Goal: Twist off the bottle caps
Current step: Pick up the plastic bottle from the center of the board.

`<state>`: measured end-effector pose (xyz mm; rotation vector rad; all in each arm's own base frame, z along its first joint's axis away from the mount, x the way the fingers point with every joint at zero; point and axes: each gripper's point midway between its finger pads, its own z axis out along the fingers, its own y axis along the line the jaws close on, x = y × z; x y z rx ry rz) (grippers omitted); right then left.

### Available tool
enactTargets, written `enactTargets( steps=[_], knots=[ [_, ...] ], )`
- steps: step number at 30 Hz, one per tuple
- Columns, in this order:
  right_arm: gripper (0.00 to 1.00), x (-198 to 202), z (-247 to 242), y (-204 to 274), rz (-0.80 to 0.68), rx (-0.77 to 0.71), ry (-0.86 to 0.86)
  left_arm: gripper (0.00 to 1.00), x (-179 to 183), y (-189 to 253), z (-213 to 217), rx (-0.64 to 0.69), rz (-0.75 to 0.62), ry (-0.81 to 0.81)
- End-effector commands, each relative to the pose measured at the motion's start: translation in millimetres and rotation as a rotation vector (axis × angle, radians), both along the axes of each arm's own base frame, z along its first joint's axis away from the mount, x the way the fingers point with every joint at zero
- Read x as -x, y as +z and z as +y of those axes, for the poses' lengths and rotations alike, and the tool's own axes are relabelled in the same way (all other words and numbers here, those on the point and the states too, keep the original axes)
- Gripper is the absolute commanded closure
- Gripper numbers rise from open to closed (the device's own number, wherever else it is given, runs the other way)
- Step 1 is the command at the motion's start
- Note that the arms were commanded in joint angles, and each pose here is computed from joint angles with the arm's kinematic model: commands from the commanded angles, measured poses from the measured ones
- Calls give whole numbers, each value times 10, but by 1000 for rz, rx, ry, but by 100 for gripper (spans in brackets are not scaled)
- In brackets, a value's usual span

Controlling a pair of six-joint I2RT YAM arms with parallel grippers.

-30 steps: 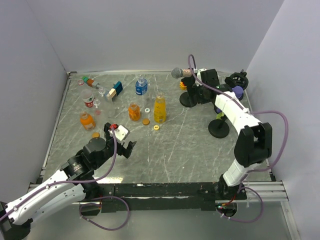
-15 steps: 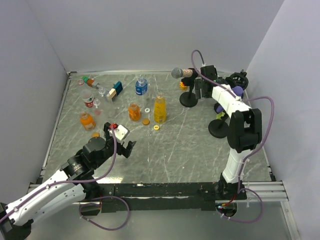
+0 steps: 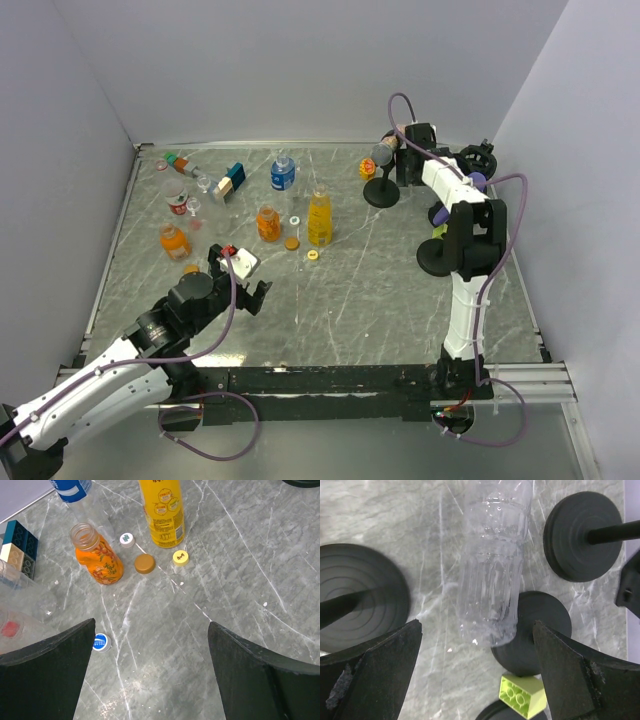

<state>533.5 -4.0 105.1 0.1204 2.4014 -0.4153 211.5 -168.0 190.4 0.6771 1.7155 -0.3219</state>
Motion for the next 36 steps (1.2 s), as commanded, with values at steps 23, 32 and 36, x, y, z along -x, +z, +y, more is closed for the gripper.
enactTargets(
  steps=[23, 32, 36],
  knots=[
    [11, -197, -233, -342, 42, -25, -56, 4, -65, 87, -30, 6, -8, -2],
    [39, -224, -148, -431, 63, -83, -38, 3, -68, 79, -36, 4, -5, -5],
    [52, -181, -121, -373, 55, -98, -29, 3, -71, 82, -36, 4, -5, -5]
  ],
)
